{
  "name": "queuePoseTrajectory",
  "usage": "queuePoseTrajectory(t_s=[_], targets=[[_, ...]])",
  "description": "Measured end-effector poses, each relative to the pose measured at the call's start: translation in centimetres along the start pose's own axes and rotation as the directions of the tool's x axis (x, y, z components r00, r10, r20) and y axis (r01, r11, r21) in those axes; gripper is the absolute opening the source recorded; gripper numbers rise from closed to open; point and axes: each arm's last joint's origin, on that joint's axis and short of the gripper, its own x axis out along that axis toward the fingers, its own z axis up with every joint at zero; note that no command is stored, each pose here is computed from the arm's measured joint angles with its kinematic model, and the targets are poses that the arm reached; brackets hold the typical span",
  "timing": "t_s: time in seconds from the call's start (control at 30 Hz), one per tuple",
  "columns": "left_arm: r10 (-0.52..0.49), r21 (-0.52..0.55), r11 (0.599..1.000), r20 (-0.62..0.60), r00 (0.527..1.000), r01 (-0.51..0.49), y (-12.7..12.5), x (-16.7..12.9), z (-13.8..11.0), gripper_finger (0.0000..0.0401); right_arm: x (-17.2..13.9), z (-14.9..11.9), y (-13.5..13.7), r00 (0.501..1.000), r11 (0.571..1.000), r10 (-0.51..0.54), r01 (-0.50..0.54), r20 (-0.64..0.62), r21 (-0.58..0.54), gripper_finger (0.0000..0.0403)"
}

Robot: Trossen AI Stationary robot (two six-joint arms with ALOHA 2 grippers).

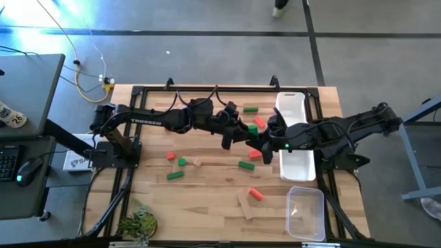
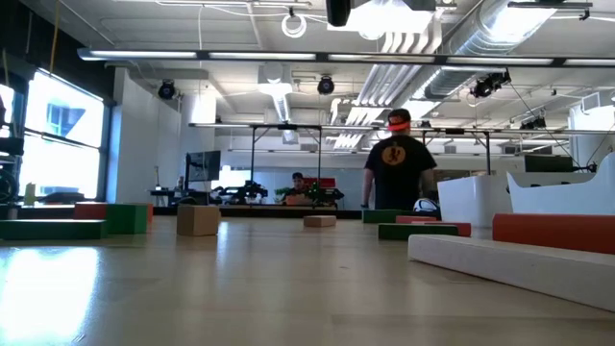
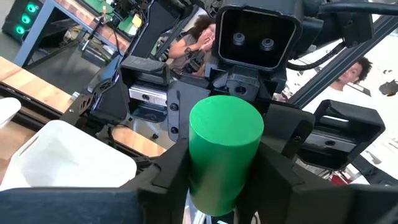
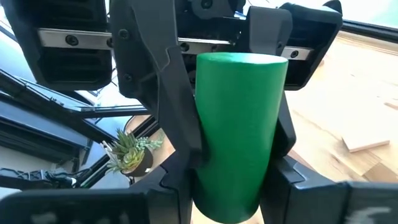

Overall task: Sort & place blocks by color
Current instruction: Put the green block into the transparent bin

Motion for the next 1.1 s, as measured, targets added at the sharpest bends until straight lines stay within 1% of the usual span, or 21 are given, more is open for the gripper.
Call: queuePoseTrajectory(t_s=[0.37,0.5,0.63,0.77,0.9,1.1], targets=[[0.031,-0.009,0.999,-0.012,0.999,-0.031,0.6,-0.1,0.1,0.0155,0.0,-0.3,-0.3,0.999,1.0,-0.022,0.021,-0.031,-0.013,0.0107],[0.047,0.038,0.998,-0.032,0.998,-0.046,0.9,-0.2,0.0,0.0174,0.0,-0.8,-0.8,0.994,0.998,-0.062,0.062,-0.09,-0.001,0.0107],[0.038,0.038,0.999,-0.048,0.998,-0.036,1.2,-0.3,0.1,0.0197,-0.2,-1.2,-1.2,0.986,0.994,-0.103,0.105,-0.133,0.007,0.0107],[0.053,0.036,0.998,-0.055,0.997,-0.051,1.6,-0.4,0.3,0.0216,-0.2,-1.4,-1.4,0.979,0.994,-0.108,0.112,-0.171,0.017,0.0107],[0.07,0.034,0.997,-0.051,0.996,-0.068,2.2,-0.6,0.6,0.022,-0.4,-1.9,-1.5,0.969,0.993,-0.109,0.118,-0.222,0.027,0.0107],[0.086,0.027,0.996,-0.056,0.995,-0.084,3.0,-1.0,1.2,0.0219,-1.1,-3.2,-1.8,0.93,0.981,-0.16,0.187,-0.332,0.05,0.0107]])
